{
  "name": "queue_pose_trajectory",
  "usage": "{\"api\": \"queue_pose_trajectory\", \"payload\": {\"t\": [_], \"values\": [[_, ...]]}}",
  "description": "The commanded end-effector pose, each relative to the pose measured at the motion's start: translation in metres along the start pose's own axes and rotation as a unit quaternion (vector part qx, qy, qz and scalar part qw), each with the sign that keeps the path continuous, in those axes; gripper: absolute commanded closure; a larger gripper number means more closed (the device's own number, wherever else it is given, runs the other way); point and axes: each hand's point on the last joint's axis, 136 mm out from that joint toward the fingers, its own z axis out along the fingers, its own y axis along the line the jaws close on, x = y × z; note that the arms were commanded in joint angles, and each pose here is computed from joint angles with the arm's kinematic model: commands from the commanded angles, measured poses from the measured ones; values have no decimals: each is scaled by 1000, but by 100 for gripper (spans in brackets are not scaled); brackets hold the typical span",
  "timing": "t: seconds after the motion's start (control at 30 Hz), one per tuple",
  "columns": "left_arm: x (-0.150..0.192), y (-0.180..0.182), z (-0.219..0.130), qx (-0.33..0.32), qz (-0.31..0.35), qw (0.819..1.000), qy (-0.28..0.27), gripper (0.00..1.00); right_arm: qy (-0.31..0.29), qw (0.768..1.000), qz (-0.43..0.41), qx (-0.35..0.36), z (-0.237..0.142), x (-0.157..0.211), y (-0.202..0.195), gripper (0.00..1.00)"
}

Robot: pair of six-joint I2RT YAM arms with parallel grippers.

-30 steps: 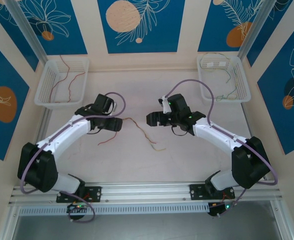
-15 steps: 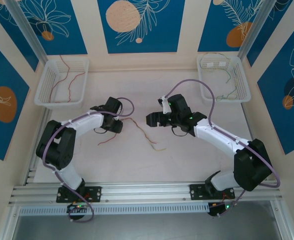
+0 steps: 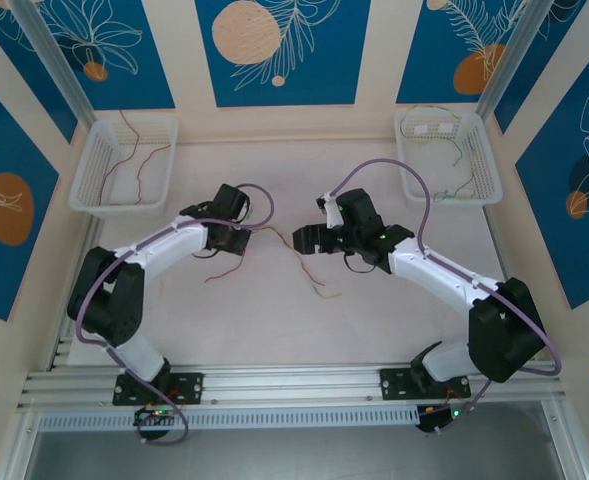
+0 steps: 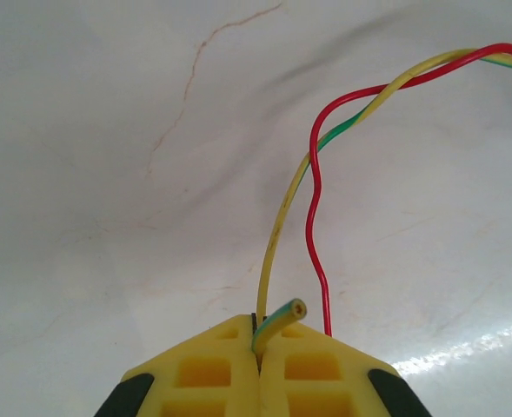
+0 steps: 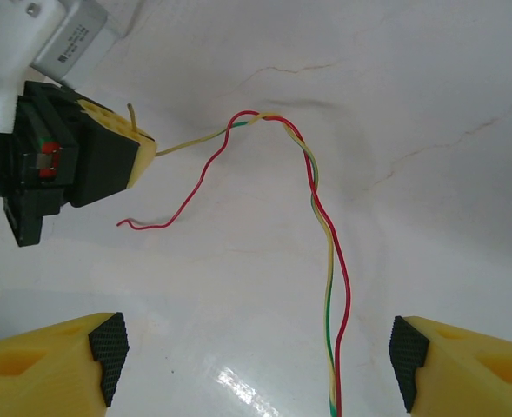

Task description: Untangle the cables

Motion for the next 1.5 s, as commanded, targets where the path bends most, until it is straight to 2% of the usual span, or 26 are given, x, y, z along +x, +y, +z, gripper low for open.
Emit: {"api": "queue_pose_trajectory", "payload": {"t": [0.0, 0.23, 0.27, 0.33, 0.47, 0.6, 0.83, 1.0, 1.1, 1.2, 1.37, 1.47], "values": [[-6, -7, -20, 9, 24, 999, -27, 100, 4, 1000, -4, -19, 3, 3, 4, 19], [-25, -21, -59, 60, 23, 994, -93, 100, -14, 999, -32, -36, -8, 1, 11, 25], [-30, -22, -67, 69, 22, 992, -105, 100, -25, 998, -37, -39, -12, -1, 13, 39], [-37, -30, -84, 96, 26, 986, -133, 100, -52, 996, -51, -51, -20, -4, 17, 47], [-49, -43, -122, 146, 34, 969, -198, 100, -105, 992, -56, -51, -36, -11, 16, 45], [-52, -46, -143, 164, 39, 959, -227, 100, -137, 984, -71, -87, -52, -14, 29, 44], [-51, -55, -148, 193, 31, 952, -237, 100, -186, 964, -109, -154, -76, -18, 58, 42], [-53, -65, -157, 224, 49, 939, -255, 100, -180, 967, -106, -146, -77, -22, 56, 37], [-53, -71, -165, 239, 71, 927, -281, 100, -200, 964, -100, -143, -86, -27, 53, 31], [-48, -71, -158, 234, 84, 930, -271, 100, -217, 959, -108, -146, -98, -31, 53, 30], [-31, -83, -139, 244, 138, 938, -205, 100, -178, 963, -152, -131, -99, -25, 55, 27], [-27, -73, -121, 202, 137, 955, -168, 100, -164, 967, -161, -114, -100, -23, 51, 25]]}}
